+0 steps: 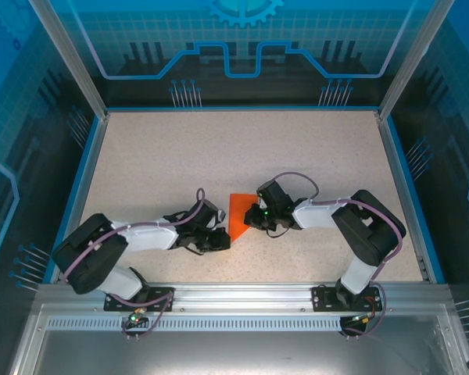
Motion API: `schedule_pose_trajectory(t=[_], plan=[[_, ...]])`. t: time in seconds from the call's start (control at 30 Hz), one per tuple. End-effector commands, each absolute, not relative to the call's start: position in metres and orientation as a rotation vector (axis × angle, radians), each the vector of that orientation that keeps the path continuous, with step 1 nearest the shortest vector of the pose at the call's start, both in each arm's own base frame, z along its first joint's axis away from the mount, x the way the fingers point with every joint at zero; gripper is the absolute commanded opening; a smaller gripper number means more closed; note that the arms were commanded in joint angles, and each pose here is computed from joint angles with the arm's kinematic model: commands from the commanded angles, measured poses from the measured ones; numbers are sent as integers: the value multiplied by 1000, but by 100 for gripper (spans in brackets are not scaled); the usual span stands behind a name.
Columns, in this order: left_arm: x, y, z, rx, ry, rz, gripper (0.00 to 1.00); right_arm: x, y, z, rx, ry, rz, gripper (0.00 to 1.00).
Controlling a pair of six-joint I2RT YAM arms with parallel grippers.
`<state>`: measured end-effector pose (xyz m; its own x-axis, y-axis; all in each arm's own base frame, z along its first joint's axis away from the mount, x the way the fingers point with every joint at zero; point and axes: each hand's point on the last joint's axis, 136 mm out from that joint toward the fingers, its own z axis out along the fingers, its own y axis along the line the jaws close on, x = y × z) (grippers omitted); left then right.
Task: Fold a paper plane with a square sheet of paper (pick it up from the middle)
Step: Third fold the triangle at the center of the table.
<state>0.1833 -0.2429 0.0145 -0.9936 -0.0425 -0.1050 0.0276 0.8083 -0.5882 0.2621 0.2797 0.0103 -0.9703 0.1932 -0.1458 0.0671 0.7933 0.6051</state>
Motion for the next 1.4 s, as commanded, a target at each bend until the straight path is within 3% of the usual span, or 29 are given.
schedule_pose_trajectory(t=[0.0,0.4,0.87,1.07,1.37], plan=[[177,-224,20,-68,2897,-855,16,247,258,-12,227,2877,754,12],[235,-266,65,11,2739,-974,18,247,257,-14,249,2872,762,12],[226,-246,-9,-58,2941,-736,11,258,279,21,131,2776,922,13],[222,-240,-15,-62,2954,-705,10,247,288,40,55,2736,966,13],[222,-240,-16,-55,2955,-702,10,230,298,19,53,2793,957,13]])
